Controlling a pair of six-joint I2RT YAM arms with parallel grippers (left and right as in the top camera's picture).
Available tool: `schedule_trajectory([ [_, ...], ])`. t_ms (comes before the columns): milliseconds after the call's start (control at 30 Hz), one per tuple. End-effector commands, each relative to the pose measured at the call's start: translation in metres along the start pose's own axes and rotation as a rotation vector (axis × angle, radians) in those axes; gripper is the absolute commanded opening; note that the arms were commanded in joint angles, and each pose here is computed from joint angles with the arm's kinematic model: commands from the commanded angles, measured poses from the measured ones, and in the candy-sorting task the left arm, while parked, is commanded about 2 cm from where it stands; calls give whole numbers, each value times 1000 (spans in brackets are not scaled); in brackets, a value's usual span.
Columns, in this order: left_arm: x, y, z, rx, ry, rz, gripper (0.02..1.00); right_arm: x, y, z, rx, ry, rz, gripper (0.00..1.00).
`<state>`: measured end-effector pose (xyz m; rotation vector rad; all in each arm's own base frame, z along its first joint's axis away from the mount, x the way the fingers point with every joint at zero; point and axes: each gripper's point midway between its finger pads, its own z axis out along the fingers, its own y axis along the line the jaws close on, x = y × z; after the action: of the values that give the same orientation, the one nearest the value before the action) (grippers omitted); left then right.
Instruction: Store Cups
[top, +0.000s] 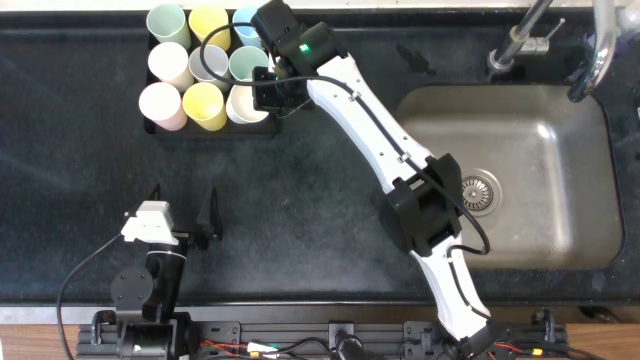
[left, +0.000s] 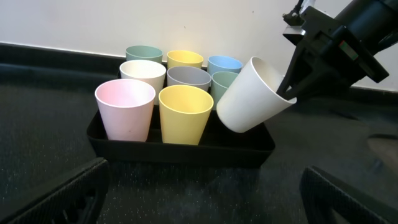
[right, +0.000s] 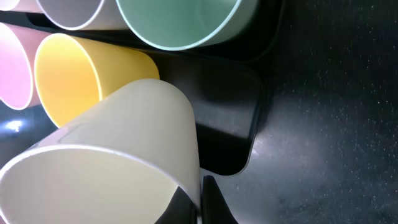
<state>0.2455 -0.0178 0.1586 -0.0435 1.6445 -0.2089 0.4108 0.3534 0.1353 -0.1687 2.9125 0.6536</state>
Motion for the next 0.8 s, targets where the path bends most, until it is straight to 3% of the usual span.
schedule_trajectory([
  [33, -1, -2, -1, 11, -5, -3, 1000, -6, 6, -10, -15, -27, 12, 45],
  [333, -1, -2, -1, 11, -5, -3, 1000, -1, -10, 2, 47, -7, 33, 42],
  [800, -1, -2, -1, 11, -5, -3, 998, 3, -21, 21, 74, 34, 44, 42],
])
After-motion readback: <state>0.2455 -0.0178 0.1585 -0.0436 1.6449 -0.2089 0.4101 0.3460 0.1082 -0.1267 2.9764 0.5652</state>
